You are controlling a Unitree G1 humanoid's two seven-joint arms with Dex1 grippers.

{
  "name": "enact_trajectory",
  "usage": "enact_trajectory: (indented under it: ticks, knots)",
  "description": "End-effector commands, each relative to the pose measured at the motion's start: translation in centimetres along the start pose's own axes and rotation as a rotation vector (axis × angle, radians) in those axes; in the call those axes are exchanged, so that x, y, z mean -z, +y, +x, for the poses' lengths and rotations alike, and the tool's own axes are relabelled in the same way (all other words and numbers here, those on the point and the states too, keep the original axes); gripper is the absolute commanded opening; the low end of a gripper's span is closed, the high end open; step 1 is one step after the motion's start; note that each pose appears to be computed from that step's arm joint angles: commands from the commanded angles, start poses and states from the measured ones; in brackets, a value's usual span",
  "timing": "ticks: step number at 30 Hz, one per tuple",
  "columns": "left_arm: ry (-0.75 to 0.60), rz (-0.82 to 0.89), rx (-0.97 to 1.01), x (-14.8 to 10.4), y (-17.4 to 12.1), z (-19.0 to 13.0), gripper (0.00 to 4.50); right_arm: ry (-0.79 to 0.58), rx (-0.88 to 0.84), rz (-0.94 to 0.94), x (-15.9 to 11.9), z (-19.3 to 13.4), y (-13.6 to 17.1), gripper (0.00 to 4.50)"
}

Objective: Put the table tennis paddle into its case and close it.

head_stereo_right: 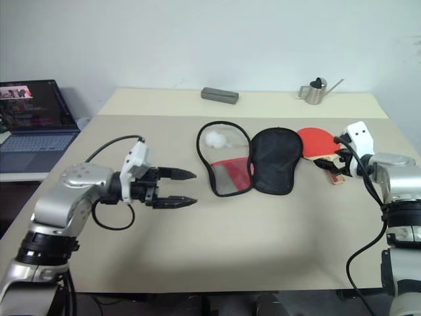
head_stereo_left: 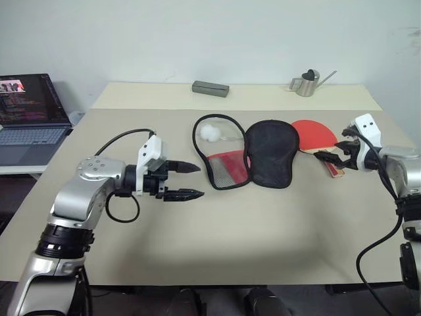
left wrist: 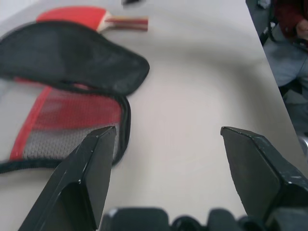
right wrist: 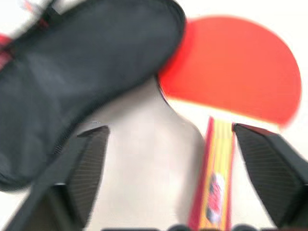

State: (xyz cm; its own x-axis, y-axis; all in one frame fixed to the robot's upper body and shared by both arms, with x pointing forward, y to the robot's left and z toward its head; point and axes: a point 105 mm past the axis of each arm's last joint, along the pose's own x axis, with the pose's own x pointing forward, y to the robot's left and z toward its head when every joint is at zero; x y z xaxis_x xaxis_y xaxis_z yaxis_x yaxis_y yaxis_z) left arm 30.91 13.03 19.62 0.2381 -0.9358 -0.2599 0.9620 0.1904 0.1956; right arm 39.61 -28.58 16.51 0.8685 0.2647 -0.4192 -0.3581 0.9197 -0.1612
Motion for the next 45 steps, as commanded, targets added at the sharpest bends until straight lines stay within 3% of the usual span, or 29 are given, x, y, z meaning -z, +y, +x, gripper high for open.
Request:
enact_trajectory:
  ticks: [1,16,26,29,38,45]
  knots:
    - [-0.027,0.056,-0.019,-1.7,0.6,0.3,3.80,-0.036,0.093,-0.028,-0.6,-0.2,-1.6,4.48]
    - [-0.040,0.063,0.005,-2.2,0.8,1.1,3.80,-0.025,0.163,0.153,1.7,3.6,-2.0,4.48]
    - [-0.042,0.059,0.038,-2.1,0.2,1.1,3.80,-0.007,0.214,0.160,2.3,4.6,-1.9,4.48]
    - [-0.040,0.058,0.038,-2.1,0.2,1.1,3.80,0.000,0.247,0.155,2.5,4.6,-2.1,3.94]
    - [-0.036,0.060,0.028,-2.1,0.4,1.0,3.80,-0.003,0.341,0.159,2.6,3.8,-3.6,1.10]
    - [-0.036,0.058,0.000,-2.0,0.8,0.7,3.80,-0.021,0.414,0.199,2.4,3.0,-4.9,1.09]
